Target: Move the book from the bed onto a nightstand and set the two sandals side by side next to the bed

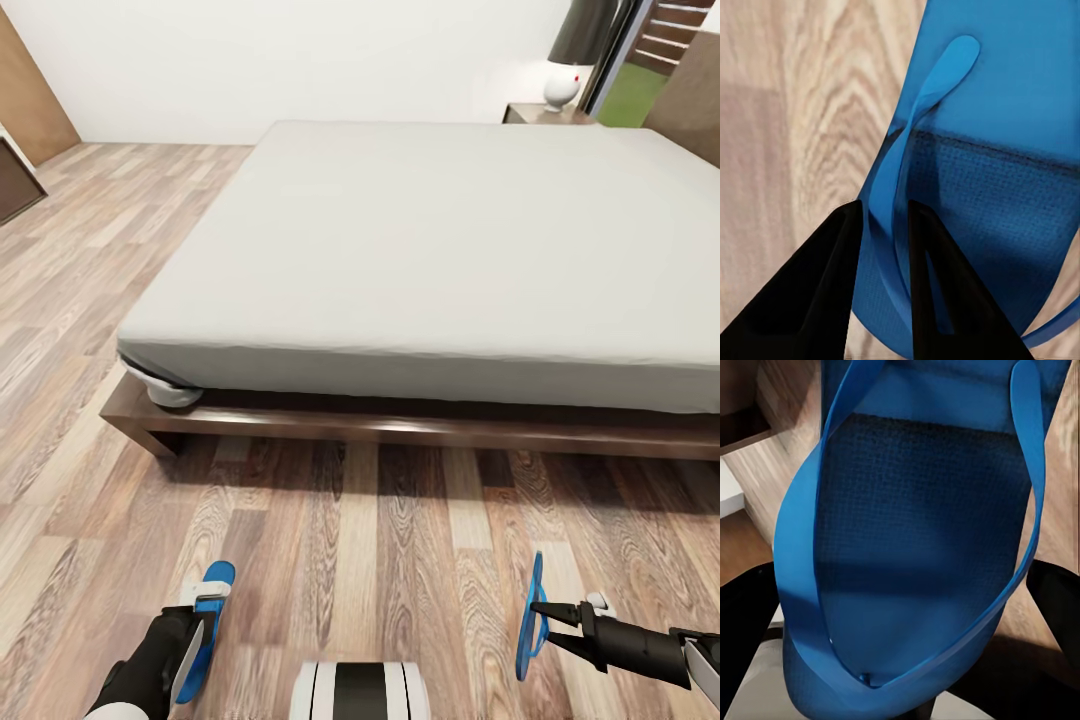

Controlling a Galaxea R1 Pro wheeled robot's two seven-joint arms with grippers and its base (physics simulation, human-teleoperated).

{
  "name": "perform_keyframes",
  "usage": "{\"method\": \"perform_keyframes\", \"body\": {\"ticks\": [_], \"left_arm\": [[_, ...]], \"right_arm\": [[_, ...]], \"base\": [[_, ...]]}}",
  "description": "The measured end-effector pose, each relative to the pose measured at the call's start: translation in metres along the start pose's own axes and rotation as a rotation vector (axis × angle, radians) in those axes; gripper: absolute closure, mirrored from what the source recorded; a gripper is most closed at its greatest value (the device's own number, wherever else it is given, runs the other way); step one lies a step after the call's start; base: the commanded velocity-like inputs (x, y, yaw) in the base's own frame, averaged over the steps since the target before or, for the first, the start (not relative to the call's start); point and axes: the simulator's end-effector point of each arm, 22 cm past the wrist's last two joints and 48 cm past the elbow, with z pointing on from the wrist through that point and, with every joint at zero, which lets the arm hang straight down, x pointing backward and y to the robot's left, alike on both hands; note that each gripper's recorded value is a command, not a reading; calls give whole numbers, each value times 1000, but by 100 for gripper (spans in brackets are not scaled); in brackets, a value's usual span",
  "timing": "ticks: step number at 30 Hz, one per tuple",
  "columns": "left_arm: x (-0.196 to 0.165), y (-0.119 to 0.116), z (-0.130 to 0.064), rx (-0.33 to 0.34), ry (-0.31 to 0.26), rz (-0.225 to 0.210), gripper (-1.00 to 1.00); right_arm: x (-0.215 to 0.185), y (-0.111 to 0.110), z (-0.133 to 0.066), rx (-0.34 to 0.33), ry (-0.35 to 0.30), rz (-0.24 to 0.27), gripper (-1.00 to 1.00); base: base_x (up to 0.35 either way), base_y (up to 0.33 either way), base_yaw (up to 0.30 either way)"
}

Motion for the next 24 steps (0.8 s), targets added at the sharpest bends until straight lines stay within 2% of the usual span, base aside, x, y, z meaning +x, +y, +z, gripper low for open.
{"method": "perform_keyframes", "body": {"ticks": [5,10,20,24], "left_arm": [[6,-1,5,-1,14,5,100],[0,-1,5,0,-15,0,100],[-2,1,6,-4,-25,-1,100],[-2,1,6,-3,-26,-1,100]], "right_arm": [[2,-6,3,6,6,13,100],[2,-6,2,7,6,13,100],[2,-6,2,7,6,13,100],[2,-6,3,6,6,13,100]], "base": [[0,0,0],[2,0,0],[295,58,0],[124,14,0]]}}
